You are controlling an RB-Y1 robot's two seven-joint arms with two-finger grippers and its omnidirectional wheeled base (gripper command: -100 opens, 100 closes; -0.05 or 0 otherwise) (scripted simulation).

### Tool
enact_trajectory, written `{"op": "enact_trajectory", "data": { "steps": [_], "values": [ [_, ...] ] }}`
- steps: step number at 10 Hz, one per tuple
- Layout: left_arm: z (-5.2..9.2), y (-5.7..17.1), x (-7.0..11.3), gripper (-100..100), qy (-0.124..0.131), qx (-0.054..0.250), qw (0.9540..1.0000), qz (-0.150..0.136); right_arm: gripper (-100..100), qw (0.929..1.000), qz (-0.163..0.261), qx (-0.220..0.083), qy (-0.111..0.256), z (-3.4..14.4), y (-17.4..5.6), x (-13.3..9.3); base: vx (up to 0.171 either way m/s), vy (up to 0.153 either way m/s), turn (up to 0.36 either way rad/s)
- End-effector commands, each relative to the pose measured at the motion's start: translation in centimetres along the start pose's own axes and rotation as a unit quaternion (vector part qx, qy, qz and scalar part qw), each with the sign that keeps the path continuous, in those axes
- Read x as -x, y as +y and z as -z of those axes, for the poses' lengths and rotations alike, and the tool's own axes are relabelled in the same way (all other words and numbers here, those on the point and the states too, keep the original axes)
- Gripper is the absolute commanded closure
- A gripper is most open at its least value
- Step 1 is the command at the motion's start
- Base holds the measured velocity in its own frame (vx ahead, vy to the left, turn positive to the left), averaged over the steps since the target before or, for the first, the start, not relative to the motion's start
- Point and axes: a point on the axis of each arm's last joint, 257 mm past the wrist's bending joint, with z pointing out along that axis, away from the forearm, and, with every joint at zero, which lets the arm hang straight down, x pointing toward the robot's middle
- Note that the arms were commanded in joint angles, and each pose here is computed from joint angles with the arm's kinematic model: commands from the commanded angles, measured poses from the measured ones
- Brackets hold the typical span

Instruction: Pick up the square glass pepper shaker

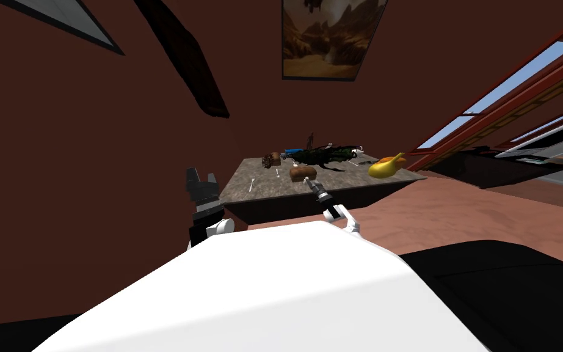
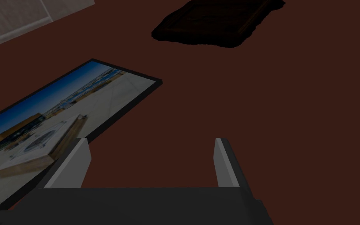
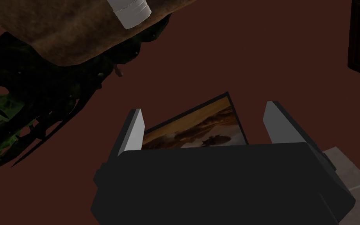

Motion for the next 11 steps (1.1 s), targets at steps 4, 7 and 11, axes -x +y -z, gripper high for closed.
{"op": "enact_trajectory", "data": {
  "steps": [4, 7, 11],
  "values": [
    [0.0, 0.0, 0.0, 0, 0.0, 0.0, 1.0, 0.0, -100, 0.991, 0.115, -0.039, 0.056, 0.1, -5.8, -2.6, 0.043, 0.092, 0.016],
    [0.0, 0.0, 0.0, 0, 0.0, 0.0, 1.0, 0.0, -100, 0.9759, 0.189, -0.063, 0.091, 0.5, -9.7, -3.4, 0.059, 0.084, 0.016],
    [0.0, 0.0, 0.0, 0, 0.0, 0.0, 1.0, 0.0, -100, 0.9482, 0.275, -0.09, 0.131, 1.3, -14.5, -3.6, 0.04, 0.078, 0.013]
  ]
}}
